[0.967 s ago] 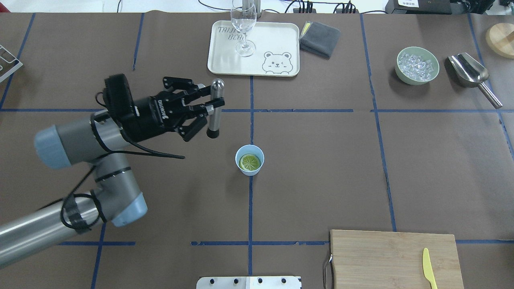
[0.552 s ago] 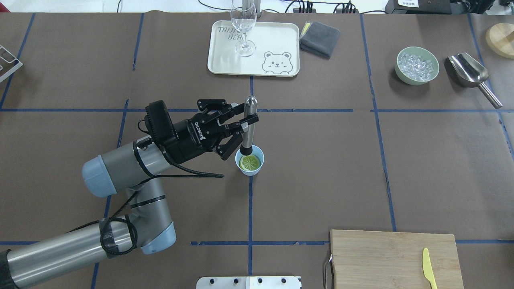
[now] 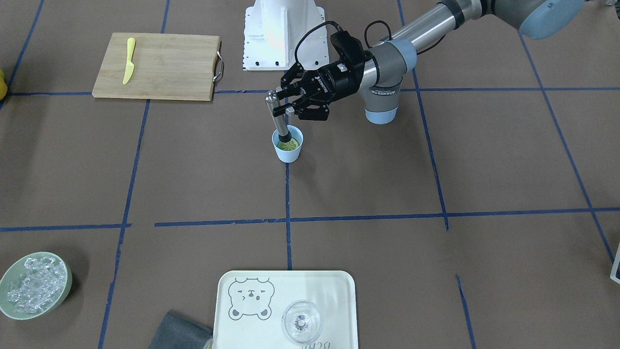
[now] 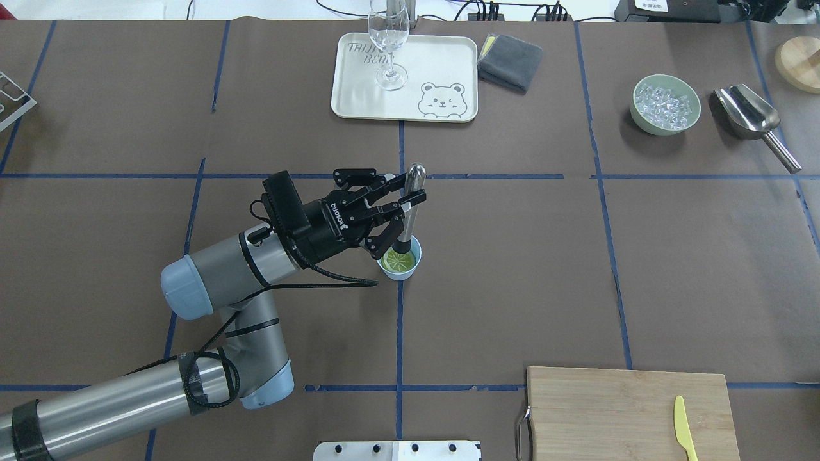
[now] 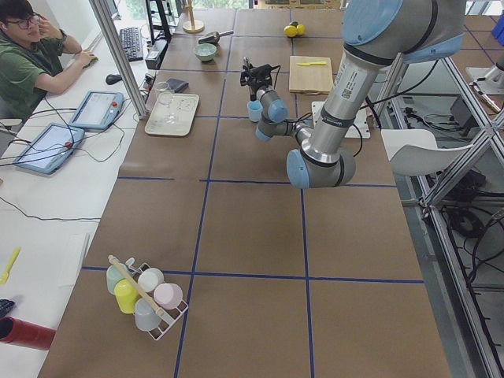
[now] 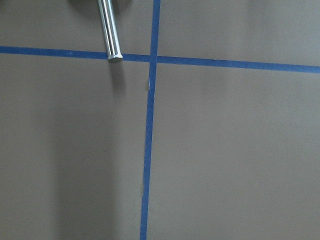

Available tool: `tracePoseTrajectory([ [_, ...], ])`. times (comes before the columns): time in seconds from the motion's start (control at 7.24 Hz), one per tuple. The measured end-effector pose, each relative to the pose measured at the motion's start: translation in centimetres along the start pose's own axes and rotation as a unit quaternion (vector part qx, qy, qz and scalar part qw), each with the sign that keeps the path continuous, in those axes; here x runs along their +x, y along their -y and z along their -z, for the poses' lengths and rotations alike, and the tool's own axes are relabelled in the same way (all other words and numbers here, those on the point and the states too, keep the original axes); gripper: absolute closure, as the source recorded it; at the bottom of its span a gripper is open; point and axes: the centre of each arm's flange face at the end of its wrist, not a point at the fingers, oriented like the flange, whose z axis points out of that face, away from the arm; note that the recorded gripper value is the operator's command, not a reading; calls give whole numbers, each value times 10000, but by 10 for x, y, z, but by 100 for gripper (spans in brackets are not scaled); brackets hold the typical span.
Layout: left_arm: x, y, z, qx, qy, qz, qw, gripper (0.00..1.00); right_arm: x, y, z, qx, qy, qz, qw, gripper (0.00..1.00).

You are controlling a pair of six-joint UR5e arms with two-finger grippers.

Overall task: Squeeze lemon into cup
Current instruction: 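Press the muddler down into the cup onto the lemon with the left gripper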

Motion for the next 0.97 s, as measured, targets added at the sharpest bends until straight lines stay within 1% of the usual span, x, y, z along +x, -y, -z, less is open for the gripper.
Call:
tracePoseTrajectory([
  [0.55,11,-37,6,-267,193,-171,9993,100,0,1,0,1,0,0,10000,0],
  [0.97,14,-39,7,-272,218,-199,9992,100,0,1,0,3,0,1,10000,0],
])
